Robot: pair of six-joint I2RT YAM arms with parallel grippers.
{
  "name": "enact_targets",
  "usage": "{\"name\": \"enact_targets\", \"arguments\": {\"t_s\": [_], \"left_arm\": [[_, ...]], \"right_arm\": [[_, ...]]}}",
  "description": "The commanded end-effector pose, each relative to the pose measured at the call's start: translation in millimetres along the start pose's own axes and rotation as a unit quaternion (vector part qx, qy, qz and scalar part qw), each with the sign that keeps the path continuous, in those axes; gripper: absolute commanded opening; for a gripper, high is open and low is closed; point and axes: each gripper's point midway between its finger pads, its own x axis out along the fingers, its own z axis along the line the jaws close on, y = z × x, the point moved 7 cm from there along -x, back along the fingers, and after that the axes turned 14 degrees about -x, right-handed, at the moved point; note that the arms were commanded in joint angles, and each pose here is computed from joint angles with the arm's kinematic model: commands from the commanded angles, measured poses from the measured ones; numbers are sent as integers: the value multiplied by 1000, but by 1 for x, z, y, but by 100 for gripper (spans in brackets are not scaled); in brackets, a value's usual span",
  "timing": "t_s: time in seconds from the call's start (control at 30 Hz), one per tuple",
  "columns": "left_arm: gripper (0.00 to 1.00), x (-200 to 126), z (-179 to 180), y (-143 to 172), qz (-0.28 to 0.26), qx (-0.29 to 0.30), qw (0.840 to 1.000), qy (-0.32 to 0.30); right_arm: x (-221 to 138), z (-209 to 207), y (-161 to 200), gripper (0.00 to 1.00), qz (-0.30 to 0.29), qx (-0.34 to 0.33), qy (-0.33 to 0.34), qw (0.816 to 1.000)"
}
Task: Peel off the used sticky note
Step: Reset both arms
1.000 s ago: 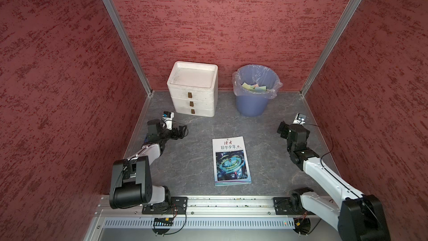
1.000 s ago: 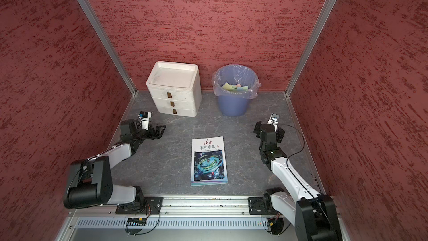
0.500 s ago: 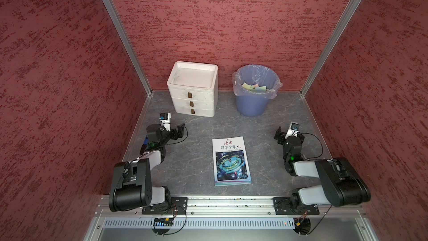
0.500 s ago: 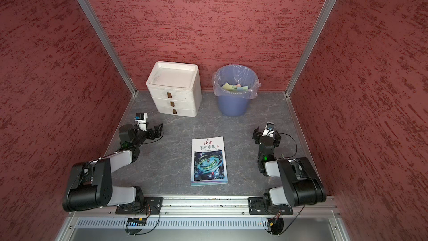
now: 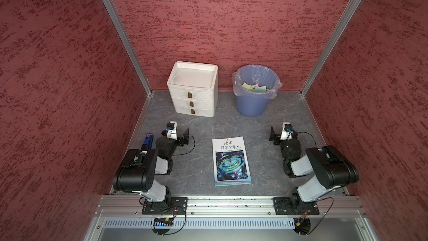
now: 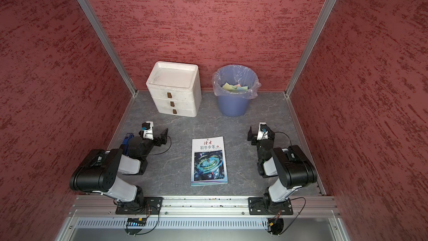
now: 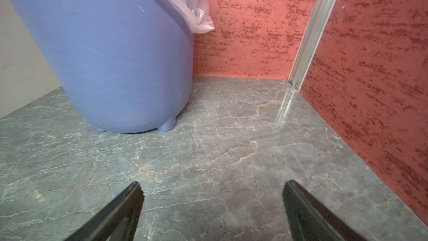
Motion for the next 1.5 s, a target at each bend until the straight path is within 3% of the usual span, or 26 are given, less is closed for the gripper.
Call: {"name": "enact_targets", "arguments": {"t_s": [0.0,0.13,0.27,0.43,1.47], "left_arm": [[100,-6,-3,-11,-56,27,998,-20],[100,9,-3,-11,-21,32,999,-37],[100,34,20,-24,38,-27,997,-55],[100,34,21,-24,40,-31,998,-47],[100,34,21,-24,39,-32,998,-47]], "right_arm": [[-3,9,-11,99,-45,-25,-55,997],[6,1,-10,98,-17,-8,-17,1000],[29,0,-13,99,36,-4,-19,999],[42,-15,-10,99,72,31,-6,997],[41,-19,-9,99,68,36,-9,997]]}}
